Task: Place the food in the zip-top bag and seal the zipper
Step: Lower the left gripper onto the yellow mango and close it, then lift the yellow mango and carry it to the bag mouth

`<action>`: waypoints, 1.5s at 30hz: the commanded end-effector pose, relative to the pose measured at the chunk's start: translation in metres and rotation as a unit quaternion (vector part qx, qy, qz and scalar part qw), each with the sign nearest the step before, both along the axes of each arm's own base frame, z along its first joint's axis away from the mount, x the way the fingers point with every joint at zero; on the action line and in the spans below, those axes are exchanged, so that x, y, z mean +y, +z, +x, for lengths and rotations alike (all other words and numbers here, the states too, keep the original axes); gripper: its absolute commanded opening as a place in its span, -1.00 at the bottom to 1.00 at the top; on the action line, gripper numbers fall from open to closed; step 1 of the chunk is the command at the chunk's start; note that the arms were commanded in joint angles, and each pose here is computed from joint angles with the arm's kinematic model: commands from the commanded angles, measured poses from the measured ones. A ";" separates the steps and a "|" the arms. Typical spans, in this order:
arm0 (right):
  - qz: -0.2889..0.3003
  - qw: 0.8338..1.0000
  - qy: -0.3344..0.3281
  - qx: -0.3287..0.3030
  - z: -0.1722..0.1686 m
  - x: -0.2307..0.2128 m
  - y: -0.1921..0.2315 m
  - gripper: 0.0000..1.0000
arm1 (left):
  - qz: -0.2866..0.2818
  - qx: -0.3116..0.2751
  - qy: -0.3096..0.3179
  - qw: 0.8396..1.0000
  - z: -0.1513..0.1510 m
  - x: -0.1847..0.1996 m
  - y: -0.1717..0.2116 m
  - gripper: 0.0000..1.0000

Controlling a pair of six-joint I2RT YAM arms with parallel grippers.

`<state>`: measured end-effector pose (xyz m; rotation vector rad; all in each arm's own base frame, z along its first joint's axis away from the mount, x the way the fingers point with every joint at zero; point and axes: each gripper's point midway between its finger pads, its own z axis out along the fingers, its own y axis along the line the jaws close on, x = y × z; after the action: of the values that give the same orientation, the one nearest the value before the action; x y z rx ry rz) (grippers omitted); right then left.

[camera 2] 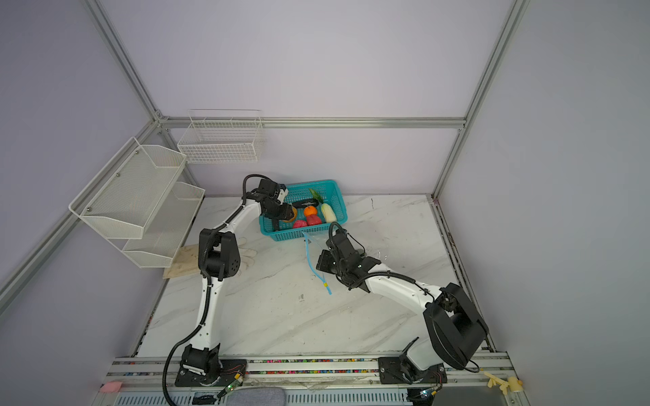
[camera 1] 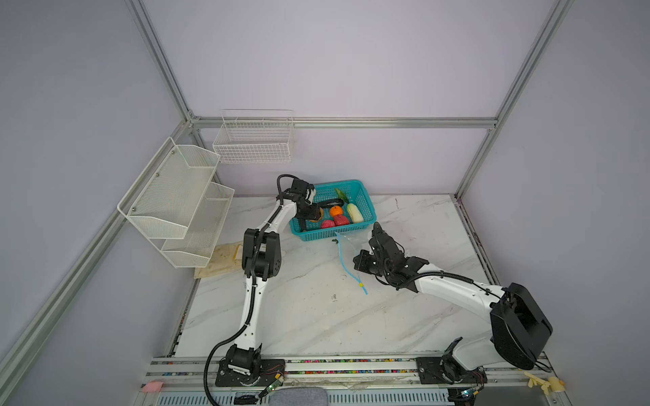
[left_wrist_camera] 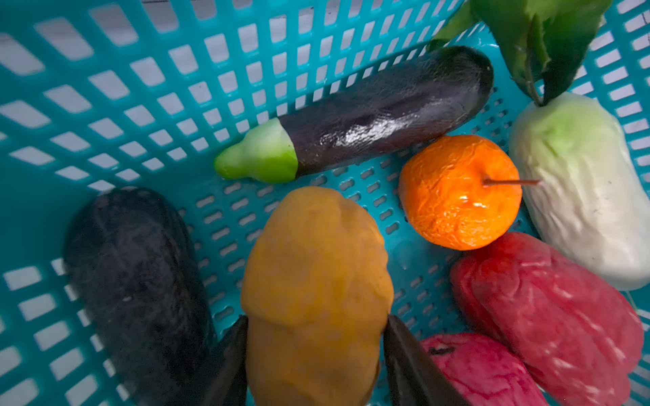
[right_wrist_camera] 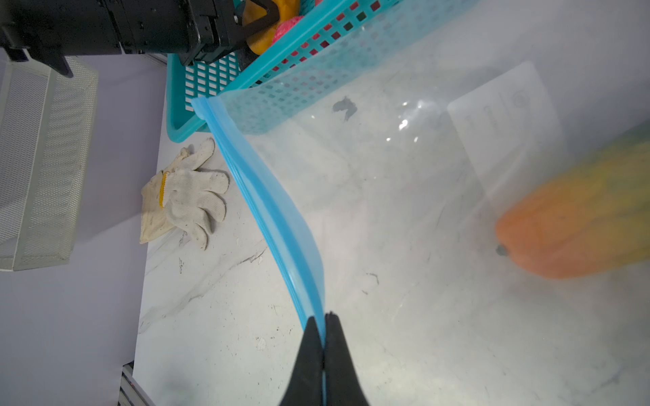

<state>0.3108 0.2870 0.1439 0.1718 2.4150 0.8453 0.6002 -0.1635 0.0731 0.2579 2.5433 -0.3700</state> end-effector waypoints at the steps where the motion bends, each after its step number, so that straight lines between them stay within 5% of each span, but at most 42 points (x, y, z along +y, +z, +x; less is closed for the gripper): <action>1: 0.004 1.000 0.002 -0.006 0.002 0.005 0.005 -1.00 | -0.014 -0.045 -0.003 0.999 0.015 -0.006 0.033 0.11; 20: 0.005 1.000 0.000 -0.007 0.003 0.005 0.006 -1.00 | -0.045 -0.081 0.003 0.996 0.005 -0.008 0.083 -0.05; 45: 0.005 1.000 -0.003 -0.013 0.005 0.004 0.011 -1.00 | -0.089 -0.070 0.051 0.992 -0.037 -0.001 0.096 -0.11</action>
<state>0.3111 0.2870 0.1416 0.1715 2.4194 0.8397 0.5707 -0.1621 0.1165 0.1059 2.4672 -0.4676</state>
